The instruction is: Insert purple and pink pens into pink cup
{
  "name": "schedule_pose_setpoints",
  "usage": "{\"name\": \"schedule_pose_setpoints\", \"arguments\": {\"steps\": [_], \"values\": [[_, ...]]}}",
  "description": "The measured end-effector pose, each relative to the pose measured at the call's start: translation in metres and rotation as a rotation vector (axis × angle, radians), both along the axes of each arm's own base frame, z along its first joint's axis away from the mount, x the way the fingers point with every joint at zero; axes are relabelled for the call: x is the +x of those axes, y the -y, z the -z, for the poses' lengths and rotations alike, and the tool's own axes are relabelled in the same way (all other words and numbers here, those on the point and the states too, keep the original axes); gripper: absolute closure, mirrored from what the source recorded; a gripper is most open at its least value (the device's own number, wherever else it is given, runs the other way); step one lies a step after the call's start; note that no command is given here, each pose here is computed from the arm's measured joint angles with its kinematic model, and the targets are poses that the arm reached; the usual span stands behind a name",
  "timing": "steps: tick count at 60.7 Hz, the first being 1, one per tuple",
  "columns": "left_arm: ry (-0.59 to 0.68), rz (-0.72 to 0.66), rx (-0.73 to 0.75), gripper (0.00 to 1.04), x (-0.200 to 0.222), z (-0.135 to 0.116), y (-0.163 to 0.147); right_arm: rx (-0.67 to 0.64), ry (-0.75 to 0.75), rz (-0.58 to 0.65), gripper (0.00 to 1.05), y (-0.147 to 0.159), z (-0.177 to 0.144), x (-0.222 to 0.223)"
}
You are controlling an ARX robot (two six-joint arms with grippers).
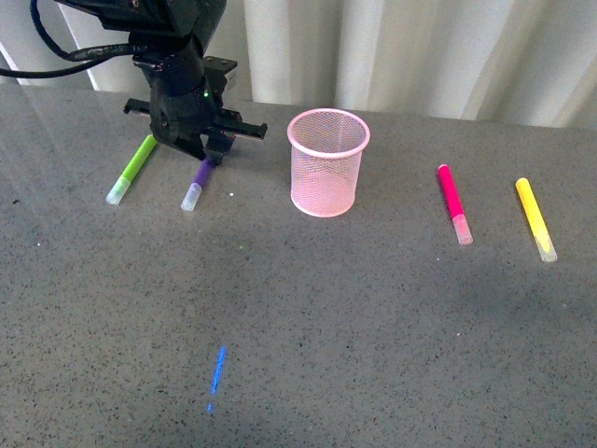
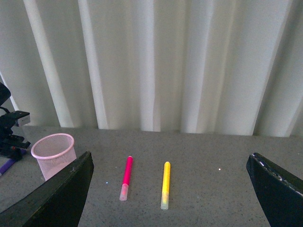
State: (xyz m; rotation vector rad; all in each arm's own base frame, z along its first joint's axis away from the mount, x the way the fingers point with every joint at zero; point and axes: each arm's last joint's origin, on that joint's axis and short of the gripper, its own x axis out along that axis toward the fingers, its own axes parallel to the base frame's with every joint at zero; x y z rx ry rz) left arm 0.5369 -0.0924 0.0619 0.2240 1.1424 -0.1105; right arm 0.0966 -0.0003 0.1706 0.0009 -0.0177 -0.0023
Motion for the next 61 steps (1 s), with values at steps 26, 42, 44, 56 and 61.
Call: {"name": "schedule_pose_setpoints", "arguments": {"steps": [26, 42, 44, 56, 61], "values": [[0.073, -0.042, -0.069, 0.92, -0.014, -0.013, -0.010, 0.000, 0.000, 0.000, 0.07, 0.000, 0.000, 0.000], [0.388, -0.072, -0.241, 0.92, -0.038, -0.119, -0.032, 0.000, 0.000, 0.000, 0.07, 0.000, 0.000, 0.000], [0.449, -0.074, -0.274, 0.92, -0.044, -0.137, -0.036, 0.000, 0.000, 0.000, 0.07, 0.000, 0.000, 0.000], [0.765, -0.079, -0.437, 0.92, -0.085, -0.209, -0.048, 0.000, 0.000, 0.000, 0.07, 0.000, 0.000, 0.000], [0.842, -0.071, -0.479, 0.92, -0.098, -0.213, -0.044, 0.000, 0.000, 0.000, 0.07, 0.000, 0.000, 0.000]]}}
